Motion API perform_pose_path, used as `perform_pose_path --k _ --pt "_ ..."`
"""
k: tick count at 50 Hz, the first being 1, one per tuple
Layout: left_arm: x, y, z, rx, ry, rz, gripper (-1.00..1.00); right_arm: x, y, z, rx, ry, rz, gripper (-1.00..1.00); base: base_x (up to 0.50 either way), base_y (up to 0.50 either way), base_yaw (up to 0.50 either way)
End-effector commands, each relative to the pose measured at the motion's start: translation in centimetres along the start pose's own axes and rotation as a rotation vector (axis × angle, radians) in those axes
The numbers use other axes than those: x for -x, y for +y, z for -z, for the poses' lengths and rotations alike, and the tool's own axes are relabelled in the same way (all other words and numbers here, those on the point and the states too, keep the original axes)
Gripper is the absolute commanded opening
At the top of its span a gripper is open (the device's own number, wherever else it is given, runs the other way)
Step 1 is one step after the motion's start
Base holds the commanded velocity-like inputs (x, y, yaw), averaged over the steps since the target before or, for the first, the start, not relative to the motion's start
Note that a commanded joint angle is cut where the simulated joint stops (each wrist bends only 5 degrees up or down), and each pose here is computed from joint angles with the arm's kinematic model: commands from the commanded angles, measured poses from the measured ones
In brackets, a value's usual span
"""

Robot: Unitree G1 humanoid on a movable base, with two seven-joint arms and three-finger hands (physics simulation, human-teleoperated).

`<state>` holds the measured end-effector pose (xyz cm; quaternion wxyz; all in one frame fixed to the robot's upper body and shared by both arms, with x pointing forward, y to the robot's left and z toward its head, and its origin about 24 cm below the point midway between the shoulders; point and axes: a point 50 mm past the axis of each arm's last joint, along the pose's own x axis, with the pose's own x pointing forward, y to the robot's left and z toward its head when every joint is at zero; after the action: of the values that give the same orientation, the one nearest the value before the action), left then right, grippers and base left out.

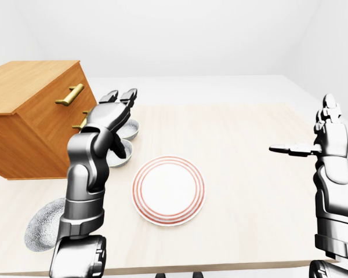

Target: Put the bowl in the middle on the plate.

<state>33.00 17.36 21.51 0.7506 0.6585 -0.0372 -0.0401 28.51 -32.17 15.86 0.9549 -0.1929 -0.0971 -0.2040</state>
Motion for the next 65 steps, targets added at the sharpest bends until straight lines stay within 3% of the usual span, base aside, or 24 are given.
perform_pose_path --k 1,23,37,39,47,65 --pt "-0.5 -1.1 0.7 0.0 0.031 0.039 1.0 0.0 0.2 0.5 0.014 0.022 -0.002 1.0 0.0 0.0 0.0" --pt "-2.6 -3.1 1.8 0.024 0.071 0.126 1.0 -0.1 0.1 0.6 0.017 0.027 -0.002 1.0 0.0 0.0 0.0" --pt "-2.6 -3.1 1.6 0.01 0.072 0.167 1.0 -0.2 0.2 1.1 0.02 0.048 -0.002 1.0 0.0 0.0 0.0" --pt "-2.3 -3.3 1.7 -0.014 0.08 0.208 1.0 -0.1 0.2 1.2 0.022 0.052 -0.003 1.0 0.0 0.0 0.0" --pt "-1.2 -2.8 1.8 -0.035 0.089 0.156 1.0 -0.1 0.3 1.1 0.028 0.05 -0.01 1.0 0.0 0.0 0.0" --pt "-1.2 -4.1 2.2 -0.03 0.111 0.202 1.0 0.0 0.3 1.0 0.036 0.044 -0.009 1.0 0.0 0.0 0.0"
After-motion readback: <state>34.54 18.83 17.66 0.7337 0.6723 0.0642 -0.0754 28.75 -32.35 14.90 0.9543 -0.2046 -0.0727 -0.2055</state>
